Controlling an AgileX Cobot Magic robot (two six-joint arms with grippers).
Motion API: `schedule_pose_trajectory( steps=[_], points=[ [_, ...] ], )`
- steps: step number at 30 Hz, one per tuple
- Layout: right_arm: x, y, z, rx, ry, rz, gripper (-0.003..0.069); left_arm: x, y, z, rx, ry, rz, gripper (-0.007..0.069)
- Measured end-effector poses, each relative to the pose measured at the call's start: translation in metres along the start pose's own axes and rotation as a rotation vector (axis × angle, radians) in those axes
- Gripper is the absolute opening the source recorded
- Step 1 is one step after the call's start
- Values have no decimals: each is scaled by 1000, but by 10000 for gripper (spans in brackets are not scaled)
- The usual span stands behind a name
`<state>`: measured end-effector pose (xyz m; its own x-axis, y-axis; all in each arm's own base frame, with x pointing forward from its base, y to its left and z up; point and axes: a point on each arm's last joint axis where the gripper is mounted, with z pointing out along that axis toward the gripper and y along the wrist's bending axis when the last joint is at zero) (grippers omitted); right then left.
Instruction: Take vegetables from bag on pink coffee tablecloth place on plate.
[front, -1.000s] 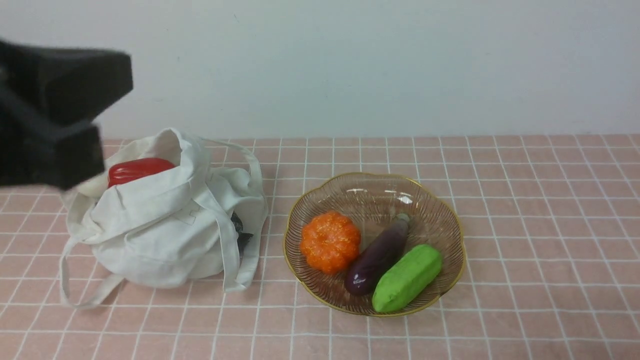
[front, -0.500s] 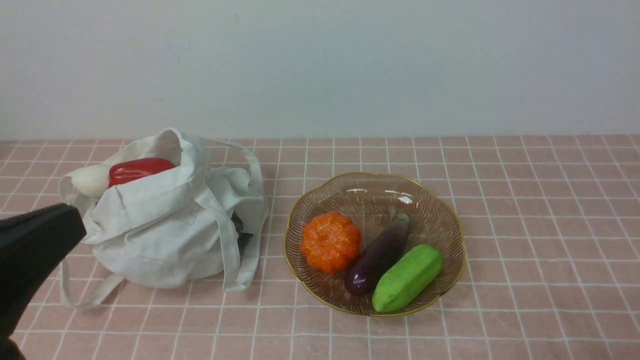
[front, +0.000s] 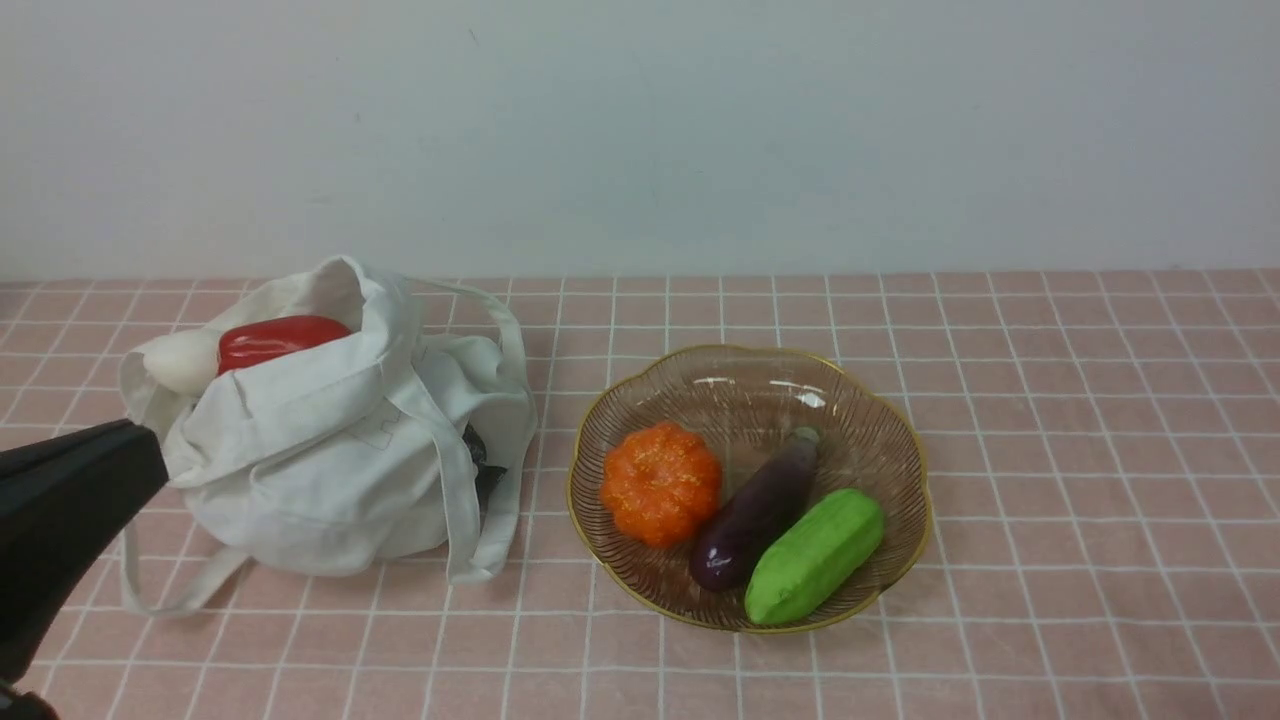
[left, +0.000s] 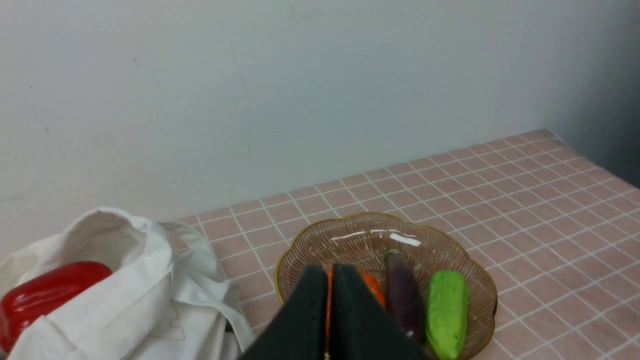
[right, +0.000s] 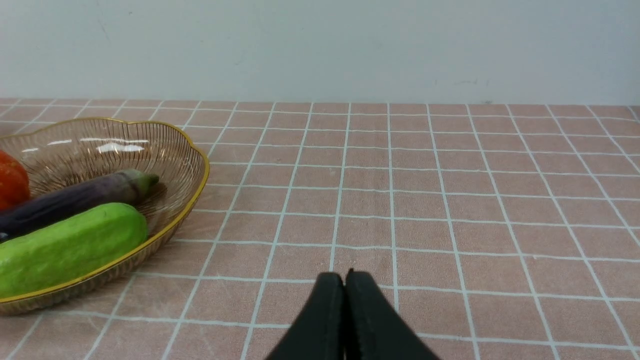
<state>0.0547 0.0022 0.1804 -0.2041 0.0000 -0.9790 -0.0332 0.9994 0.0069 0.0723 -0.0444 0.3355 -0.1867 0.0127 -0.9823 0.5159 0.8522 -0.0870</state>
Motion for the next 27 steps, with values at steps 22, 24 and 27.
schedule_pose_trajectory(
  steps=[22,24,27],
  points=[
    [0,0,0,0,0,4,-15,113,29,-13,-355,-128,-48,-5],
    [0,0,0,0,0,4,-15,127,31,-13,-384,-122,-9,-5],
    [0,0,0,0,0,4,-15,144,34,-10,-406,-68,44,-5]
  ],
)
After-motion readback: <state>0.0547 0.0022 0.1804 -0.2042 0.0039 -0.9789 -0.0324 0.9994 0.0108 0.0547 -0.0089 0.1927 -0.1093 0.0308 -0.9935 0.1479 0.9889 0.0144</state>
